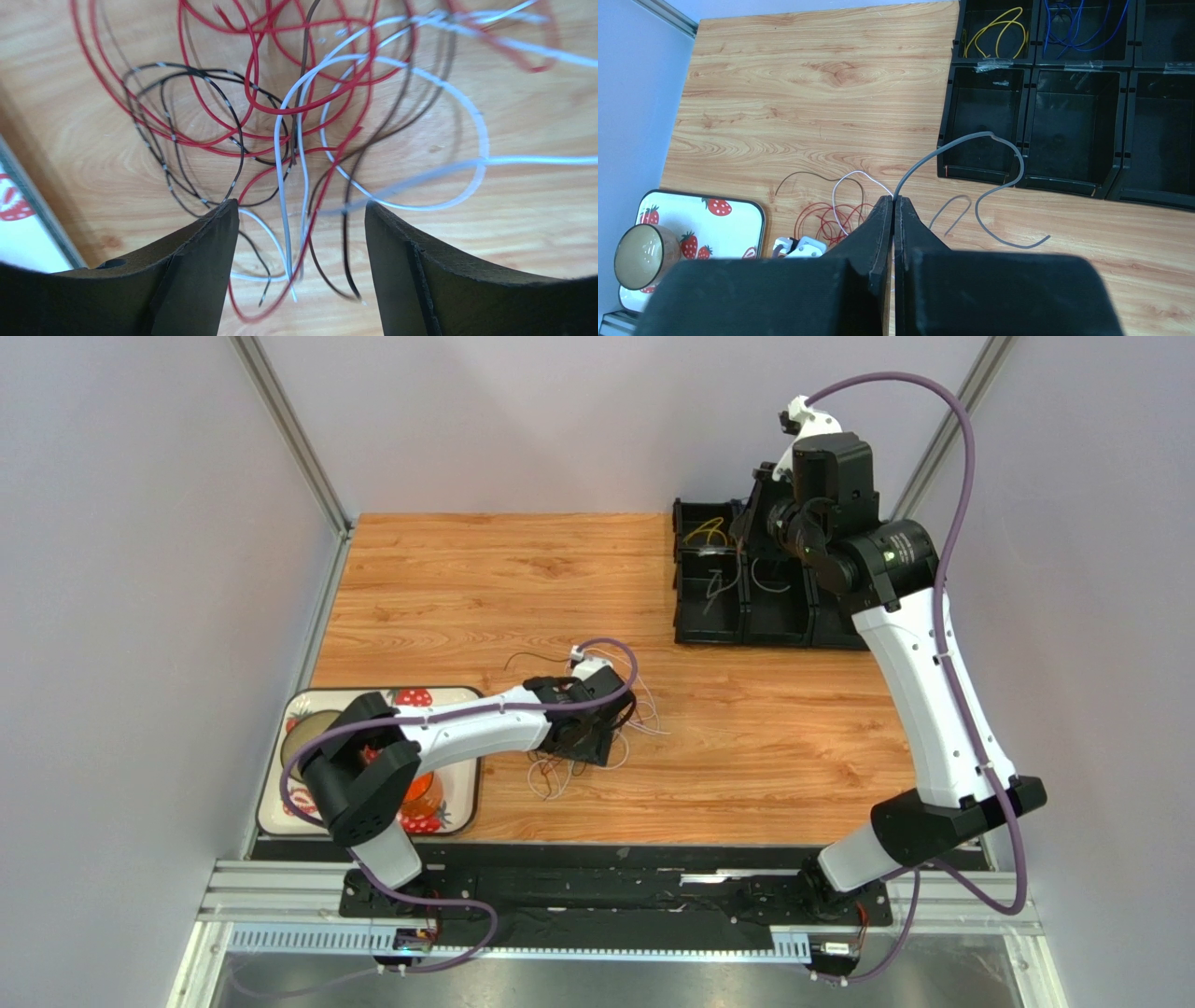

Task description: Untangle the cables

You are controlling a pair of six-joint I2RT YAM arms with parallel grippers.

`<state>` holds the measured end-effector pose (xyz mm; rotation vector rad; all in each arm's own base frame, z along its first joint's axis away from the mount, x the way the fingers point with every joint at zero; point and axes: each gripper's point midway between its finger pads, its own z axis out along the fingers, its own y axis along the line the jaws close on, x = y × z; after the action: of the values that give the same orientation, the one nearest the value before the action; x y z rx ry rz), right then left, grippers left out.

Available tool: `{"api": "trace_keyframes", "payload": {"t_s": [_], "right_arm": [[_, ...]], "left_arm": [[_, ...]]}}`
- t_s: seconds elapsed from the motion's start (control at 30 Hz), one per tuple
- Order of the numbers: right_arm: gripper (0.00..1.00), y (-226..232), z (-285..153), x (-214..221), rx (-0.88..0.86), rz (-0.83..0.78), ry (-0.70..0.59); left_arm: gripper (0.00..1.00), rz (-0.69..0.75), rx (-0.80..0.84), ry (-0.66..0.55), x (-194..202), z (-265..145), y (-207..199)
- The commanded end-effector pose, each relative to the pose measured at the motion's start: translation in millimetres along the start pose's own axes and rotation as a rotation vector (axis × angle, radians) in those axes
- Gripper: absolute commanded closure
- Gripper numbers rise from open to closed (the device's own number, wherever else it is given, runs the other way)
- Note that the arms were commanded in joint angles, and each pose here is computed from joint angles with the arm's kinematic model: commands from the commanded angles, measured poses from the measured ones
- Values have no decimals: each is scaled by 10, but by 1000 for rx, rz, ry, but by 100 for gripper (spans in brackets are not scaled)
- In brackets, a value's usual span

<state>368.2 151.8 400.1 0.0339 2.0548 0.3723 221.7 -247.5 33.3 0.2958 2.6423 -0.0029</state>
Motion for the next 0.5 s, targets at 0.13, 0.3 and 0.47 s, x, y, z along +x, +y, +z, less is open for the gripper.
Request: {"api": "trace_keyframes", "payload": {"t_s": [0.13,0.3,0.47], "right_arm": [[100,-32,-310,-268,-18,-11,-114],[100,-93,-329,-304,-4,-6,-125],[100,-205,-231,-307,40,-23,-125]], "left_arm": [[23,-25,97,-166,-639,-1023,32],[24,-44,113,-246,-741,-1532,285],[24,-25,77,-271,-561,-1816,699]]}}
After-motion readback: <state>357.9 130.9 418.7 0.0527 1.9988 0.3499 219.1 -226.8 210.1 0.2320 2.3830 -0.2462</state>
